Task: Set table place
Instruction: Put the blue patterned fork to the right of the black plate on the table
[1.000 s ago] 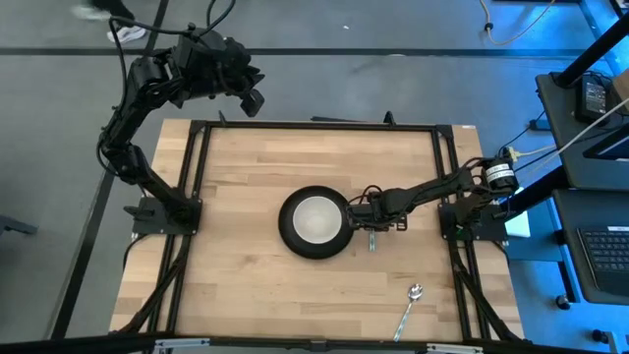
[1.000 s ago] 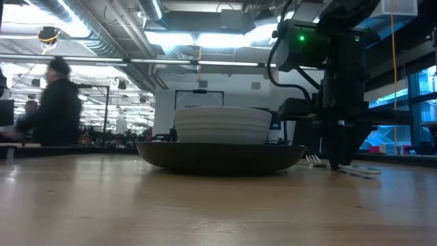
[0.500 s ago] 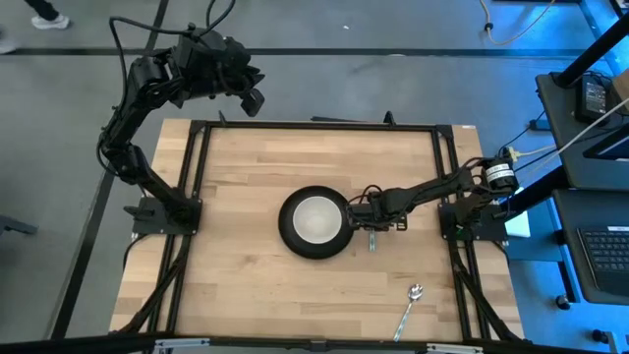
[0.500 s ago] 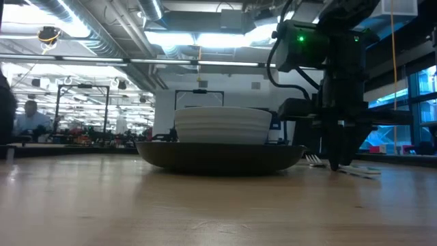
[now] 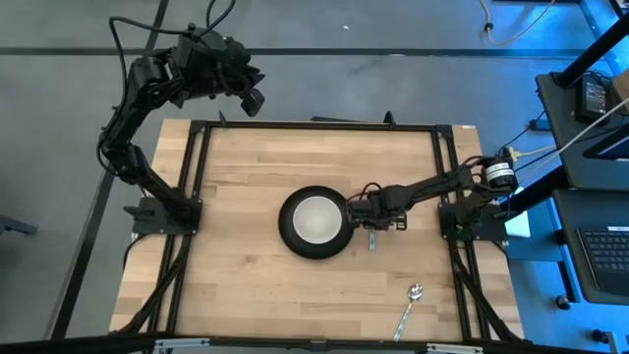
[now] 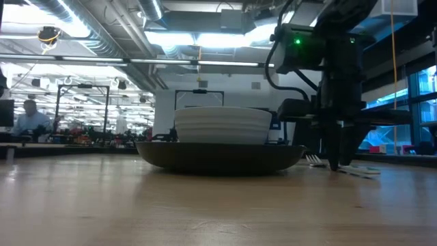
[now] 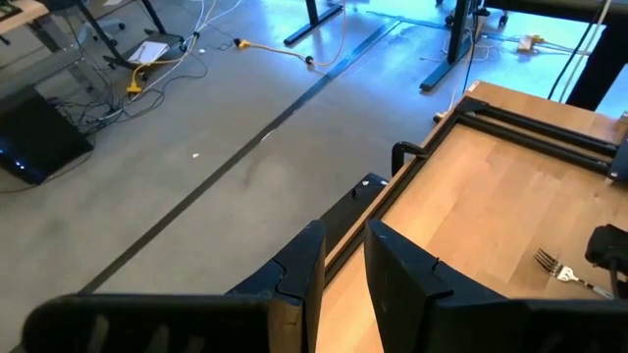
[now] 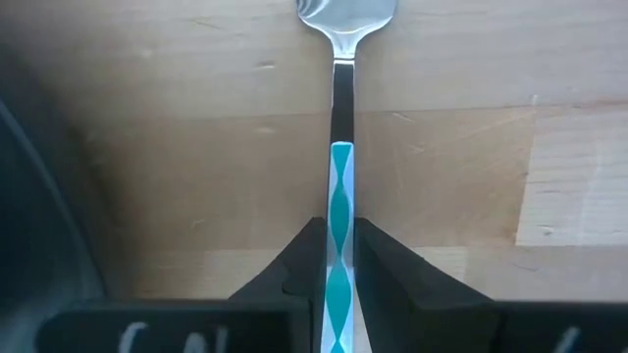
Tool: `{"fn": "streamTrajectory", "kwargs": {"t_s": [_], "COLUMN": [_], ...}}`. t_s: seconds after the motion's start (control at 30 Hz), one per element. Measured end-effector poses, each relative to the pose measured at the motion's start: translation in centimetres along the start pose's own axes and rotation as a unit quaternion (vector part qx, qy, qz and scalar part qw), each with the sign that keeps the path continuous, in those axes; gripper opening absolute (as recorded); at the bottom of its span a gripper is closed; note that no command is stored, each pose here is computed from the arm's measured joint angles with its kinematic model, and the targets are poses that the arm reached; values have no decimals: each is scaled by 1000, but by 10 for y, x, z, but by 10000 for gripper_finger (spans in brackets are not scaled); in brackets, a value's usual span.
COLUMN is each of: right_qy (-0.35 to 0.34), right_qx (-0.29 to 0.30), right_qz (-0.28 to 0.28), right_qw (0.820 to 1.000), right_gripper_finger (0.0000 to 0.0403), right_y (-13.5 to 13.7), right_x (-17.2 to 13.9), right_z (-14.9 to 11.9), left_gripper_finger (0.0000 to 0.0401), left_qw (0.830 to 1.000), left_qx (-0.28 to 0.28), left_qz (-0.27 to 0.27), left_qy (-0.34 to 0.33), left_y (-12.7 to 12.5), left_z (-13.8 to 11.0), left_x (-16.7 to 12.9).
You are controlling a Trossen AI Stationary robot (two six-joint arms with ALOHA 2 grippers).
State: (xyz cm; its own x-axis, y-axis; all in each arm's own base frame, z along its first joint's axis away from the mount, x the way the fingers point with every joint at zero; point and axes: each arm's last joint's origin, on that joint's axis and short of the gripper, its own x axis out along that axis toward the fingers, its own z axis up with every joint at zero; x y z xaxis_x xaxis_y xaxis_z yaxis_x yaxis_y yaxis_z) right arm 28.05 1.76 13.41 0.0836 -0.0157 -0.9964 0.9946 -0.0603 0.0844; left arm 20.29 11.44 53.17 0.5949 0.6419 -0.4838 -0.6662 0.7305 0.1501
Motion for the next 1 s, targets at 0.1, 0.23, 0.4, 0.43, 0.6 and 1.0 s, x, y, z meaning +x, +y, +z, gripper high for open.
{"fn": "streamTrajectory", "kwargs": {"t_s": [0.1, 0.23, 0.4, 0.43, 0.6, 1.0], "right_qy": [11, 22, 22, 25, 29, 32], "right_qx": [7, 9, 2, -5, -18, -22], "right_qz": [1, 0, 0, 0, 0, 7], "right_qw": [1000, 1000, 1000, 1000, 999, 999], "right_gripper_finger": [54, 54, 54, 54, 64, 162], "right_y": [1, 1, 1, 1, 1, 3], "right_x": [0, 0, 0, 0, 0, 0], "right_z": [3, 4, 4, 4, 4, 4], "left_gripper_finger": [69, 69, 69, 69, 69, 69], "left_qw": [1000, 1000, 1000, 1000, 1000, 1000], "left_qx": [0, 1, 1, 1, 1, 1], "left_qz": [0, 0, 0, 0, 0, 0], "left_qy": [0, 0, 0, 0, 0, 0], "left_y": [0, 0, 0, 0, 0, 0], "left_z": [0, 0, 0, 0, 0, 0], "left_x": [0, 0, 0, 0, 0, 0]}}
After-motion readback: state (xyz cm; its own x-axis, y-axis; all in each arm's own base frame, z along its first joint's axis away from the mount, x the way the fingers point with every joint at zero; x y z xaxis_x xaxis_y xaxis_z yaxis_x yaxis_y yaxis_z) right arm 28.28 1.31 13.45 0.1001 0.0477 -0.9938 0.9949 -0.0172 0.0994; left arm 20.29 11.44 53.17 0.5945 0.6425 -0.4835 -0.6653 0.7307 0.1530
